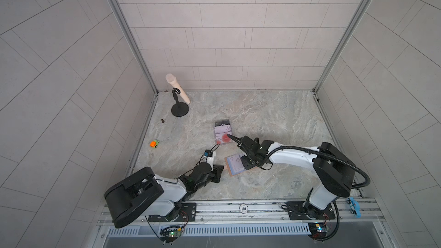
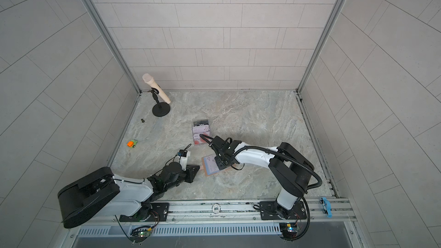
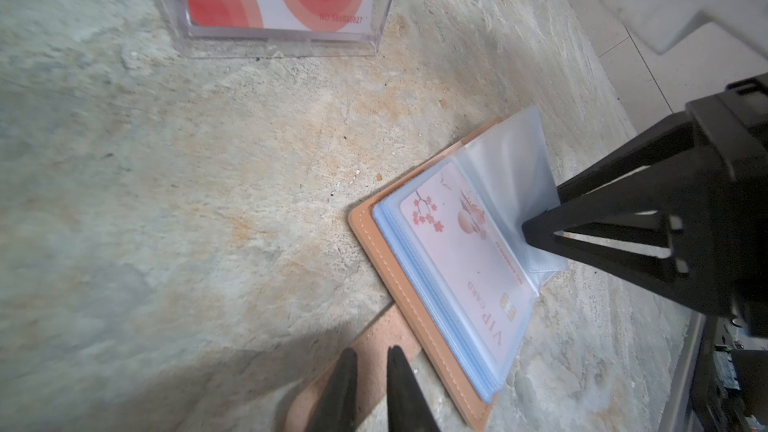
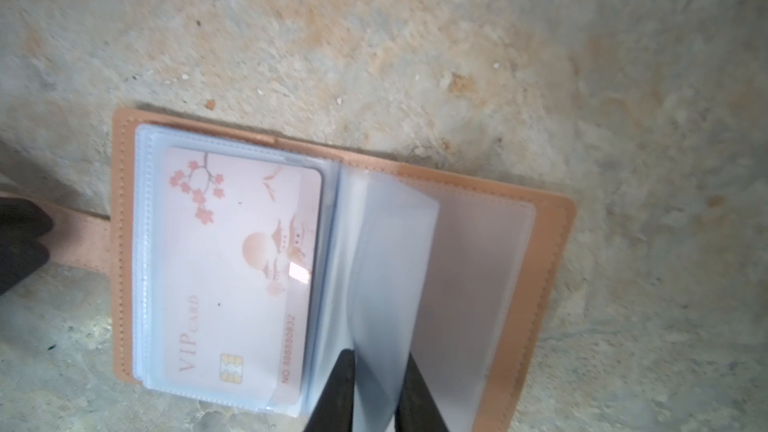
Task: Take the credit cards out of the card holder
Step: Flip over the card slot in the card holder.
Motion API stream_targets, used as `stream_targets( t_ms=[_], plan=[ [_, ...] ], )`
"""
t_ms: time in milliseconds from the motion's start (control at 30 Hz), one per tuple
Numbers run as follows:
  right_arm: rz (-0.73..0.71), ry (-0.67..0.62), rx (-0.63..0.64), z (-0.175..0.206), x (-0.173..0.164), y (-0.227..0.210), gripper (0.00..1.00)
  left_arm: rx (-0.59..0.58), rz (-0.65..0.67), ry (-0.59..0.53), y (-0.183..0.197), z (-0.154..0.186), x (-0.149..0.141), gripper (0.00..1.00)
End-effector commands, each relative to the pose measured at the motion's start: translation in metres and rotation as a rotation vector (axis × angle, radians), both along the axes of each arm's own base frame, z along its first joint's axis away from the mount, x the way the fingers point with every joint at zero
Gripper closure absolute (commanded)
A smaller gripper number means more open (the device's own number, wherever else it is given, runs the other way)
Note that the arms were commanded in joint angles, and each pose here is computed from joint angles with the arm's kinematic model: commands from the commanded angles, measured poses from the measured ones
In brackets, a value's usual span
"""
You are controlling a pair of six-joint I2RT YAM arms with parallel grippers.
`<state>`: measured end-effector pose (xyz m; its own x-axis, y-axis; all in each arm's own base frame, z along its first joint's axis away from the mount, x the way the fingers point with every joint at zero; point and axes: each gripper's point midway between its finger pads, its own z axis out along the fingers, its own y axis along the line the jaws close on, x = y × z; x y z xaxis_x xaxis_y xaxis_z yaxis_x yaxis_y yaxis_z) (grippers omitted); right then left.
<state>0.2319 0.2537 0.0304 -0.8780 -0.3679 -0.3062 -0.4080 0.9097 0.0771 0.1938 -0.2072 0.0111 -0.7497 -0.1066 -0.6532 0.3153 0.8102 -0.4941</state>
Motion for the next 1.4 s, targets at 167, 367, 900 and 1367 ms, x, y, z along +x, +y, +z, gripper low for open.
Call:
stream_targets(
  t_ms=[167,367,900,1367],
  plan=[
    [-0.052,-0.008,0.028,0.008,-0.001,-0.016,0.76,0.204,0.007,0.148,0.034,-0.049,-0.024,0.80],
    [-0.077,-0.014,0.035,0.015,0.001,-0.028,0.73,0.201,0.008,0.150,0.032,-0.048,-0.023,0.80],
    [0.039,-0.036,0.169,0.073,-0.011,-0.013,0.55,0.190,-0.014,0.109,0.025,-0.034,-0.018,0.80],
    [0.089,0.060,0.214,0.045,-0.011,0.037,0.62,0.157,-0.052,0.037,0.019,-0.012,-0.015,0.79]
  ],
)
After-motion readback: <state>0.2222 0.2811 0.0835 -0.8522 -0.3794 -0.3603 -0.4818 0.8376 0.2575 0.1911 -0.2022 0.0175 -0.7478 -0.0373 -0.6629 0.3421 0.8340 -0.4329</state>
